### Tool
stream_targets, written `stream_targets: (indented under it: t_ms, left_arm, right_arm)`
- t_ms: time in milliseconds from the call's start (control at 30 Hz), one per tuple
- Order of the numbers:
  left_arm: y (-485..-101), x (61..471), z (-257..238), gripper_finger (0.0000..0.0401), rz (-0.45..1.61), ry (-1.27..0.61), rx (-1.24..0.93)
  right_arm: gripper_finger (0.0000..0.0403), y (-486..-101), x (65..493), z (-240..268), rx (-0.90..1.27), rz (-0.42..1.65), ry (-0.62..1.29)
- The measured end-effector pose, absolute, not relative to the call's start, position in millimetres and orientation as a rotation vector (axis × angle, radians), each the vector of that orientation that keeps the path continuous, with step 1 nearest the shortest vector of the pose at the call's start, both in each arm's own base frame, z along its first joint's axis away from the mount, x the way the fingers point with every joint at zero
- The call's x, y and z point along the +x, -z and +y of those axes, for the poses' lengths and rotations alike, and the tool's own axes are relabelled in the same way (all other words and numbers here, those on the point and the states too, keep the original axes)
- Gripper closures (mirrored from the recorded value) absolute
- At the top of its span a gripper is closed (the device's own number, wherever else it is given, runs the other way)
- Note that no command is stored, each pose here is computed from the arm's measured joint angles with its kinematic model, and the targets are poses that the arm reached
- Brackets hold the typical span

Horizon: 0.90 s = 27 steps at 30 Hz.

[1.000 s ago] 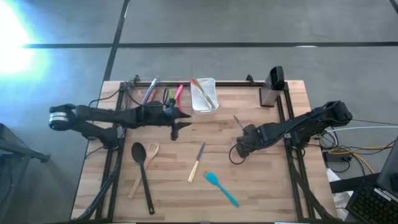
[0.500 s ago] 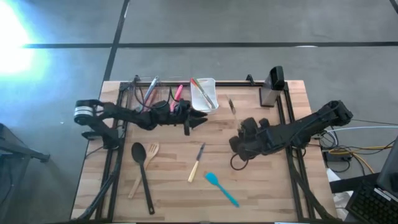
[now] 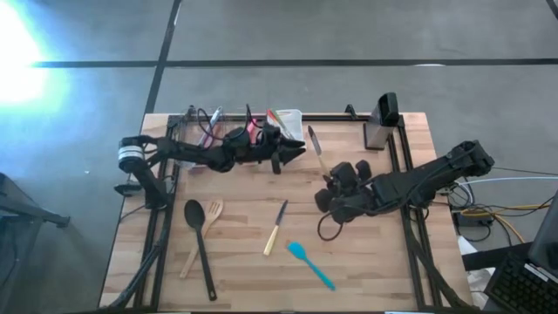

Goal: Pick & Place Kitchen Items
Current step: Put the top yellow table knife into the white bin

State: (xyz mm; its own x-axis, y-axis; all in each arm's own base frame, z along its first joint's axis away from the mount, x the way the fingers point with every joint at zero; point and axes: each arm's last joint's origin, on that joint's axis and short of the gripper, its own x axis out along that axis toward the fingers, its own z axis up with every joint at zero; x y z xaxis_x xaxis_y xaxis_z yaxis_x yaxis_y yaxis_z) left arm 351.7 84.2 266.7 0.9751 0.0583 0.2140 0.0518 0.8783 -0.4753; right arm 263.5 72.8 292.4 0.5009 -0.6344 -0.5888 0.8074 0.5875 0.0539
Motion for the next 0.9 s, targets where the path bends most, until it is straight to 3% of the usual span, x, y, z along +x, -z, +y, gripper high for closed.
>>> stream_targets:
  t_ms: [900]
  left_arm:
    - [-310.8, 365.4, 91.5, 0.0238, -0.302, -0.013, -0.432]
  right_arm:
    - [0.0338, -295.4, 270.4, 75.1, 0.331, 0.530, 0.838]
